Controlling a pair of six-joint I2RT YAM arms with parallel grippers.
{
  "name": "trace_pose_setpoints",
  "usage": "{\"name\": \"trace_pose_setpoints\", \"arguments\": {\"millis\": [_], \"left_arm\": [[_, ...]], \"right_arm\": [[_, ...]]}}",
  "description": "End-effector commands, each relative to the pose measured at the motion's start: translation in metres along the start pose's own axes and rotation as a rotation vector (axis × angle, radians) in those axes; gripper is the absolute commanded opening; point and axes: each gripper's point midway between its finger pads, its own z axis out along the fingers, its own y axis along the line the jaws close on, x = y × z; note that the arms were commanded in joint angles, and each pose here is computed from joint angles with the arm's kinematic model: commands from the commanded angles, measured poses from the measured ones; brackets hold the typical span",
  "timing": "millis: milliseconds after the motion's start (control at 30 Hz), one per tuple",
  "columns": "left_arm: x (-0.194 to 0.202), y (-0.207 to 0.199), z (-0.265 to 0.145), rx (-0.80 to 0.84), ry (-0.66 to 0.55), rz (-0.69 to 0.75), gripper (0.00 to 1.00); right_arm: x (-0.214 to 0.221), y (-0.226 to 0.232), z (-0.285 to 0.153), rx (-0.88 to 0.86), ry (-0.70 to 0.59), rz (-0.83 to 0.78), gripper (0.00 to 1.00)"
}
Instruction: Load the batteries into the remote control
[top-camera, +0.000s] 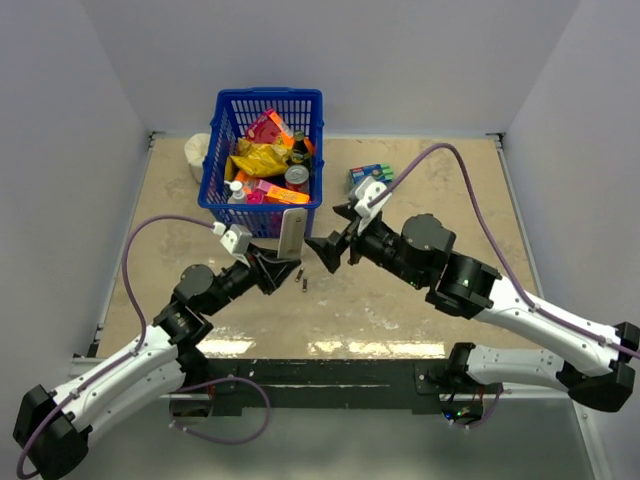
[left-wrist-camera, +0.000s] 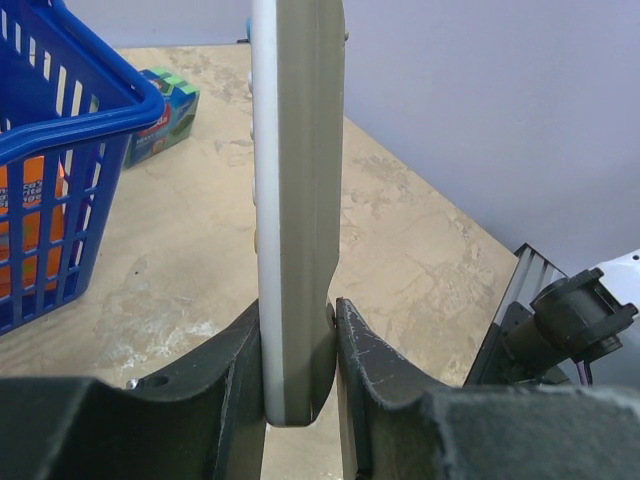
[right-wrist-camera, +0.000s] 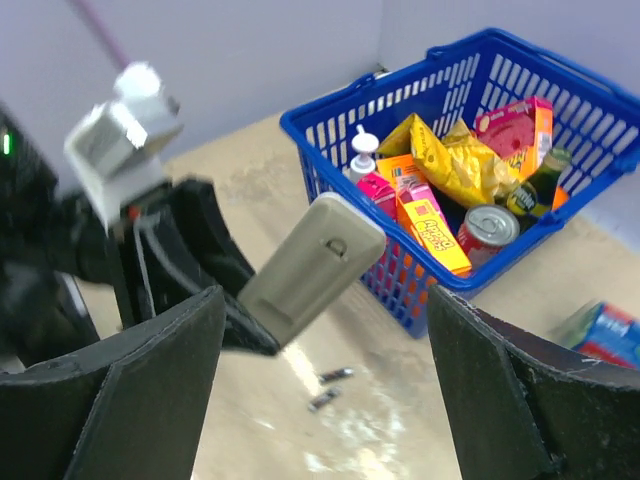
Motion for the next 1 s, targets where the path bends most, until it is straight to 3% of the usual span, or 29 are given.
{"name": "trace_pose_setpoints", "arguments": {"millis": [0, 233, 633, 967], "left_arm": [[-0.027, -0.015, -0.001, 0.044, -0.062, 0.008, 0.00], [-0.035, -0.016, -0.001, 0.022, -0.046, 0.034, 0.00], [-0.044, -0.015, -0.002, -0.016, 0.005, 0.058, 0.00], [-0.048, -0.019, -0.003, -0.005, 0.008, 0.078, 0.00]], "right_arm": [[0.011, 0.017, -0.007, -0.198, -0.029, -0.409, 0.83], [0.025, 0.023, 0.009, -0.282, 0.012, -0.651, 0.80], [0.007, 0.029, 0.021, -0.289, -0.088, -0.717, 0.74], [0.009, 0.026, 0.028, -0.272, -0.081, -0.734, 0.72]]}}
